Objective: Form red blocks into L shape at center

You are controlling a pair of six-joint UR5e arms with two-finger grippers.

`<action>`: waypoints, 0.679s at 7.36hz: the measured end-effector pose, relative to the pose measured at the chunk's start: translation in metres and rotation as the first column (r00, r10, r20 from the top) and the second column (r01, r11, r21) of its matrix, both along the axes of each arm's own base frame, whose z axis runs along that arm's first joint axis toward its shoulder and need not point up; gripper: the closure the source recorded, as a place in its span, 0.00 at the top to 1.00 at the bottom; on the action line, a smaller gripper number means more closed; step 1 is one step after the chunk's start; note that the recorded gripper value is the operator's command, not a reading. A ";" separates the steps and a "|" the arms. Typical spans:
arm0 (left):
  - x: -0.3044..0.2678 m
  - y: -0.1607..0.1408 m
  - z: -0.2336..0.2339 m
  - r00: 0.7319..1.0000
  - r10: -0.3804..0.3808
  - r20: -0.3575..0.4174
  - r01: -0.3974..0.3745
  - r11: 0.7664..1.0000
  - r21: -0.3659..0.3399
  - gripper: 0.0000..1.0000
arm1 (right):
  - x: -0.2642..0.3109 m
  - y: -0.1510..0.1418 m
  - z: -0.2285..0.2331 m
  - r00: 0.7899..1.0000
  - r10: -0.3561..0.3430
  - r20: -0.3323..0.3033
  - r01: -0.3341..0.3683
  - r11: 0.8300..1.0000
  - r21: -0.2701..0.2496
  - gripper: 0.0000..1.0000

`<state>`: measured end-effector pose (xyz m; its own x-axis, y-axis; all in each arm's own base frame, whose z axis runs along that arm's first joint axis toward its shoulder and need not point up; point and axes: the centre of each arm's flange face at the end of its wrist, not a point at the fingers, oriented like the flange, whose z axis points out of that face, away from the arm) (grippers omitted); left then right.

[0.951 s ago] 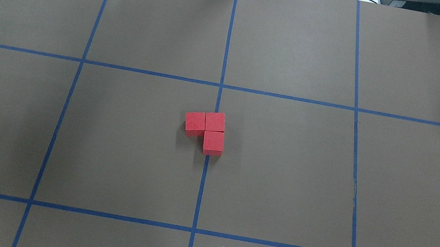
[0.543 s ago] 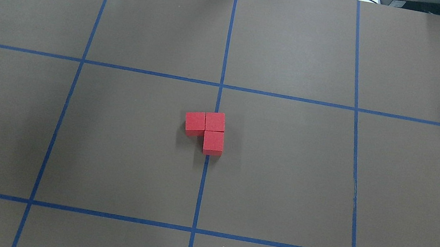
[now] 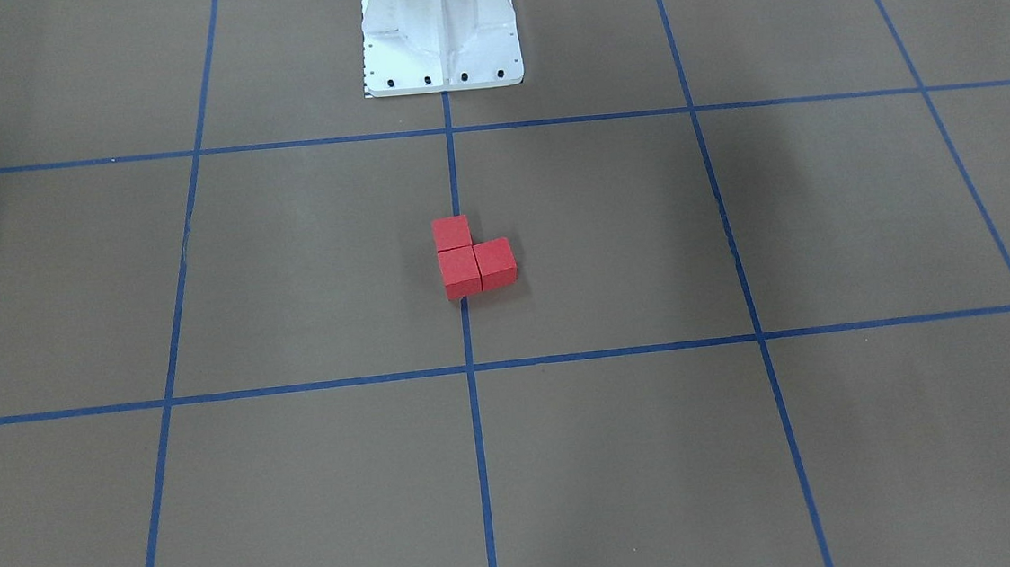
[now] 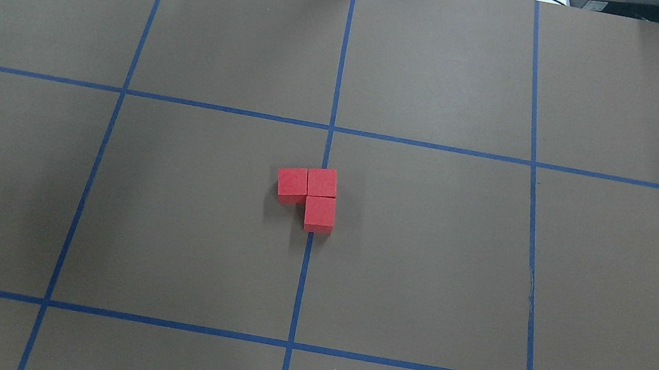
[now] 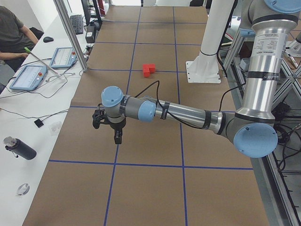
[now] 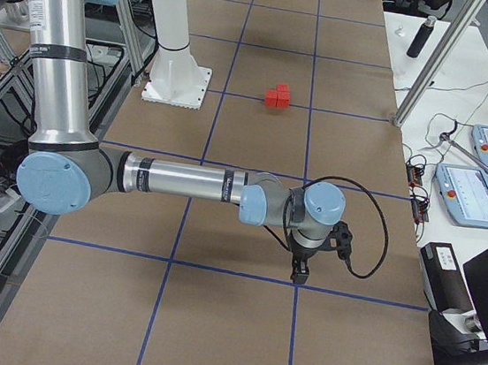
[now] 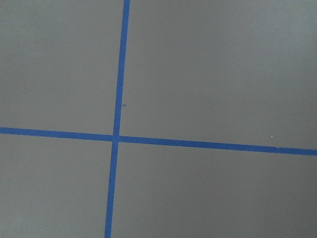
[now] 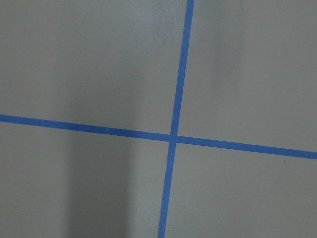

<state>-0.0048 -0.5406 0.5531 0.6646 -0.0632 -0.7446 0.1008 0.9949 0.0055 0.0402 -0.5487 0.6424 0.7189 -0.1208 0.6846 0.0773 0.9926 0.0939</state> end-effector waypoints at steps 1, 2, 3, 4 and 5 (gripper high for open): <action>0.001 0.000 -0.004 1.000 0.001 0.001 -0.001 1.000 0.010 1.00 | 0.000 0.000 0.000 1.000 0.000 0.000 0.000 1.000 0.003 1.00; 0.001 -0.001 -0.012 1.000 0.002 0.003 -0.002 1.000 0.027 1.00 | 0.000 0.000 0.000 1.000 0.000 0.000 0.000 1.000 0.004 1.00; 0.001 -0.001 -0.016 1.000 0.002 0.006 -0.002 0.999 0.038 1.00 | 0.000 0.000 0.001 1.000 0.000 0.000 0.000 1.000 0.004 1.00; 0.001 -0.001 -0.018 1.000 0.002 0.006 -0.002 0.999 0.042 1.00 | 0.000 0.000 0.001 1.000 0.000 0.000 0.000 1.000 0.004 1.00; 0.002 -0.001 -0.019 1.000 0.002 0.005 -0.002 0.999 0.043 1.00 | 0.000 0.000 0.000 1.000 0.000 0.000 0.000 1.000 0.005 1.00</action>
